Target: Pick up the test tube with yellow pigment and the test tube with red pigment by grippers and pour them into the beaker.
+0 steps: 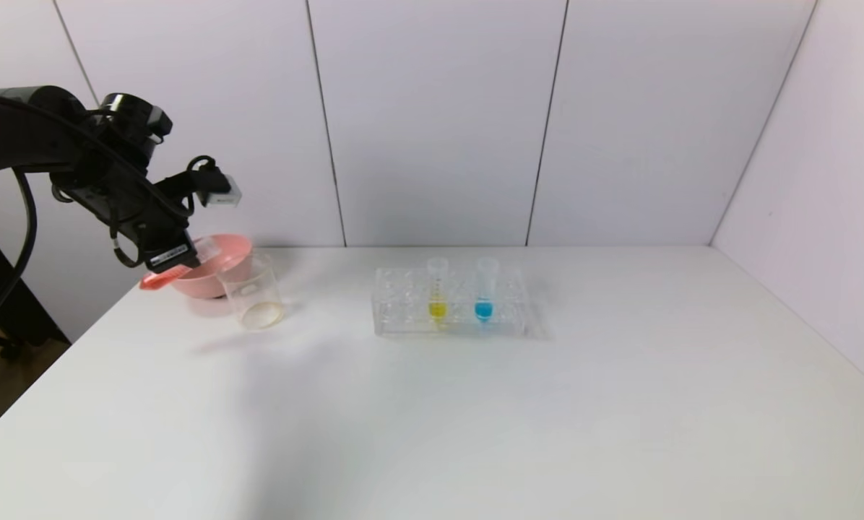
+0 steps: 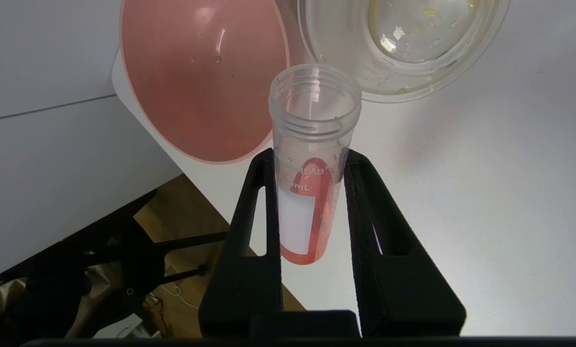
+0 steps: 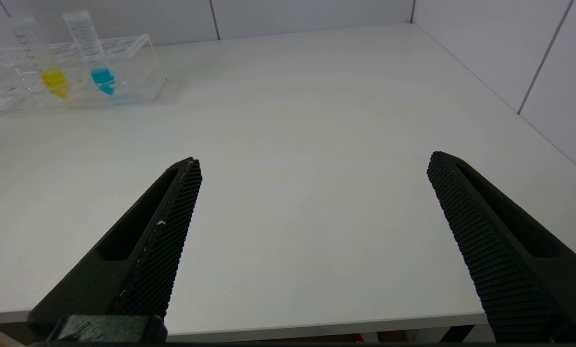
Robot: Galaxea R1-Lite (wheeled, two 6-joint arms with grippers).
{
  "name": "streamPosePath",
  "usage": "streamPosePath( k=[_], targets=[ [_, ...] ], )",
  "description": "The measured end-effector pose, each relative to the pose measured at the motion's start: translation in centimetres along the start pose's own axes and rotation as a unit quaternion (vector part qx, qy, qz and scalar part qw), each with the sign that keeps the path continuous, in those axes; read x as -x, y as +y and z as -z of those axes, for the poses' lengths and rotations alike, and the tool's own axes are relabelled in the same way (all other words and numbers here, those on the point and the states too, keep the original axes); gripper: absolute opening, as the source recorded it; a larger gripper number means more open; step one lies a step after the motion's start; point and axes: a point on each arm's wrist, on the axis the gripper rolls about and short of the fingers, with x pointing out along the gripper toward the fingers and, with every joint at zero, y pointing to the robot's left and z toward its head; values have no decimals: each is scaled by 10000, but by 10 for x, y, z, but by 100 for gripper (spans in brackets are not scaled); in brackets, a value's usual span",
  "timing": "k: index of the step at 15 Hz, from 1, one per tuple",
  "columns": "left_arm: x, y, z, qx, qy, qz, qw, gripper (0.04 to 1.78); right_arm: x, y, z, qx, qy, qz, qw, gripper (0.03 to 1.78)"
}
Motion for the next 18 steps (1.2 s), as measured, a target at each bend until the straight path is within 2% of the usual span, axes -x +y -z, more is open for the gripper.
streamPosePath(
  k=[6, 11, 18],
  targets=[
    [0, -17, -27, -342, 453, -472, 9973, 42, 0, 0, 0, 2, 0, 2, 10000, 171],
    [-5, -24, -34, -530, 1006, -813, 9902, 42, 0, 0, 0, 0, 0, 0, 10000, 171],
    [-13, -36, -45, -748, 1318, -883, 9845, 42, 0, 0, 0, 0, 0, 0, 10000, 171]
  ],
)
